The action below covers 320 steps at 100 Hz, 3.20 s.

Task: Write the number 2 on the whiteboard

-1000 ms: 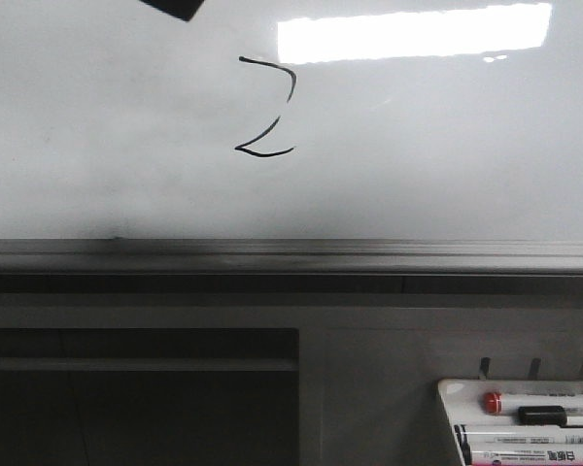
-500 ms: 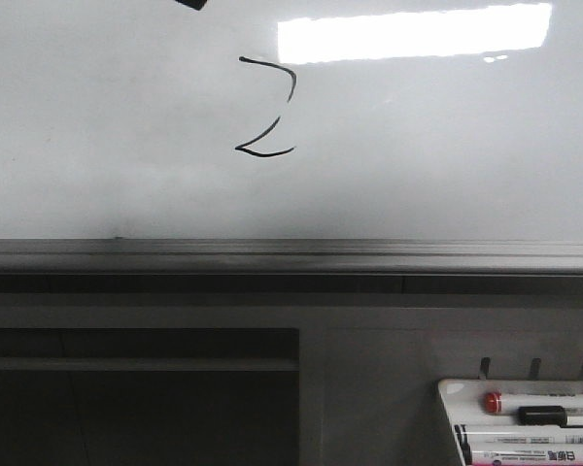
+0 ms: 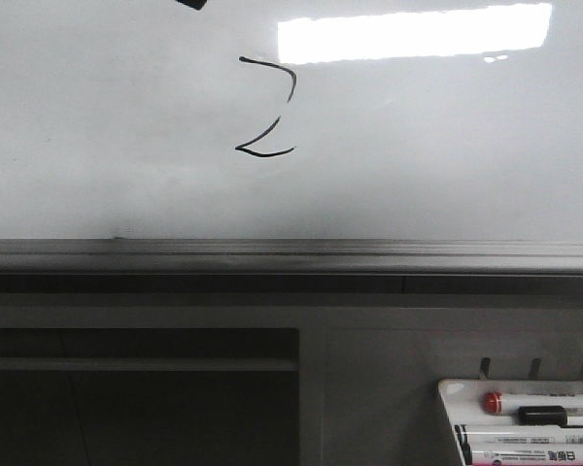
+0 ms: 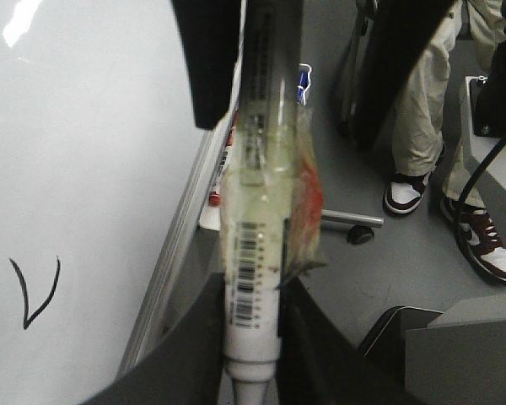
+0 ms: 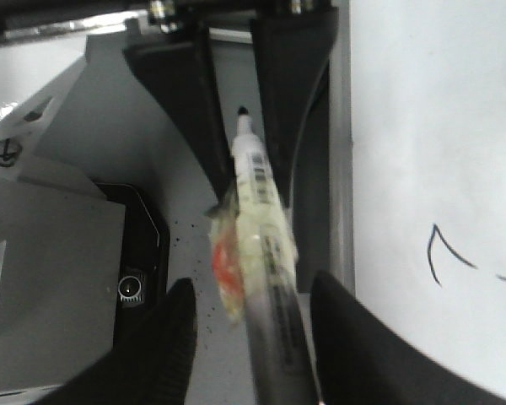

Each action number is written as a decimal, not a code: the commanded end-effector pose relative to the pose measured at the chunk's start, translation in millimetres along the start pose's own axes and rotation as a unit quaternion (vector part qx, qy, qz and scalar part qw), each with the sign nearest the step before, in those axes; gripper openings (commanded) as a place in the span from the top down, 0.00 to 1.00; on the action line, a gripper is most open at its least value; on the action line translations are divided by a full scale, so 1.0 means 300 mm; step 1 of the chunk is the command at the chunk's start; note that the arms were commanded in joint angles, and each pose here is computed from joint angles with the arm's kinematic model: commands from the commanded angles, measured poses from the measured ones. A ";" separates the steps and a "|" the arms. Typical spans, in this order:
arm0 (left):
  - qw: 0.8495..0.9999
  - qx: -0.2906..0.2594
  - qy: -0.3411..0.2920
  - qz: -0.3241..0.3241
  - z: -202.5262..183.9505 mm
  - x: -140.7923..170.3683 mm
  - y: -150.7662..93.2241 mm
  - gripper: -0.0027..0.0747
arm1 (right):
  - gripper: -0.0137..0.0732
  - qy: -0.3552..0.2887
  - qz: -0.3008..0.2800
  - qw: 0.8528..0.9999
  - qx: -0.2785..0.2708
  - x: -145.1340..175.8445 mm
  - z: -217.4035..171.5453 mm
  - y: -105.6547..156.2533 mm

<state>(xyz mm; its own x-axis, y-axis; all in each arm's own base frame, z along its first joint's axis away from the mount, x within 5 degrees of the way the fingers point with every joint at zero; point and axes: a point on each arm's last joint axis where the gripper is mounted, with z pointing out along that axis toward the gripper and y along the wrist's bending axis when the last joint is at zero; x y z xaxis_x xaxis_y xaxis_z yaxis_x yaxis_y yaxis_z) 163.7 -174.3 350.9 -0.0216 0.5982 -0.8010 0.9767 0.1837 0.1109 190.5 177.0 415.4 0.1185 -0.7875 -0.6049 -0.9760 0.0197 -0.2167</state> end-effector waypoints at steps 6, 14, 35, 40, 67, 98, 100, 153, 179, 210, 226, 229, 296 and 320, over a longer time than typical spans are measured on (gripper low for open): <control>0.999 -0.032 -0.030 -0.004 -0.039 -0.037 0.019 0.84 | 0.51 0.043 0.047 0.996 0.066 0.022 -0.114 0.025; 0.999 -0.044 -0.023 -0.016 -0.047 -0.026 0.037 0.84 | 0.51 0.071 0.087 0.987 0.113 0.047 -0.161 0.033; 0.990 -0.107 -0.022 -0.085 -0.131 0.010 0.086 0.84 | 0.51 0.041 0.181 0.965 0.187 0.094 -0.295 0.110; 0.984 -0.134 -0.023 -0.112 -0.166 0.026 0.098 0.84 | 0.51 0.033 0.194 0.960 0.199 0.113 -0.309 0.130; 0.909 -0.330 -0.084 -0.242 -0.249 0.233 0.138 0.84 | 0.51 0.009 0.214 0.949 0.230 0.213 -0.265 0.210; 0.810 -0.469 -0.107 -0.335 -0.212 0.432 0.191 0.84 | 0.51 0.026 0.223 0.950 0.217 0.260 -0.191 0.213; 0.809 -0.470 -0.104 -0.337 -0.207 0.438 0.198 0.84 | 0.51 0.024 0.223 0.950 0.219 0.260 -0.192 0.212; 0.812 -0.467 -0.046 -0.349 -0.127 0.487 0.309 0.69 | 0.51 0.004 0.218 0.947 0.235 0.250 -0.196 0.201; 0.819 -0.458 -0.049 -0.342 -0.136 0.468 0.310 0.43 | 0.51 0.006 0.220 0.946 0.237 0.251 -0.196 0.200; 0.840 -0.408 -0.053 -0.354 -0.304 0.423 0.209 0.44 | 0.51 0.032 0.383 0.860 0.336 0.324 -0.231 0.162; 0.835 -0.402 0.040 -0.373 -0.428 0.377 0.129 0.44 | 0.51 0.046 0.445 0.817 0.363 0.397 -0.223 0.149; 0.827 -0.404 0.059 -0.387 -0.440 0.376 0.118 0.44 | 0.51 0.043 0.447 0.814 0.369 0.409 -0.219 0.150; 0.808 -0.506 -0.126 -0.273 -0.396 0.363 -0.035 0.74 | 0.74 -0.203 0.405 0.738 0.501 0.541 -0.188 0.343; 0.768 -0.547 -0.225 -0.248 -0.344 0.451 -0.029 0.99 | 0.93 -0.256 0.343 0.735 0.527 0.591 -0.117 0.378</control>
<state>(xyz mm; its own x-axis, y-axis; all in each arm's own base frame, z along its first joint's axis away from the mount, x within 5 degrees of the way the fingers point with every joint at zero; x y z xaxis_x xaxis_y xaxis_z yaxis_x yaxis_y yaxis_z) 127.7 -16.7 291.2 -0.2214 0.0365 -0.9745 0.1362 0.9907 0.0062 93.6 16.2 300.3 -0.1929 -0.0546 -0.9797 -0.1721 0.9849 -0.0210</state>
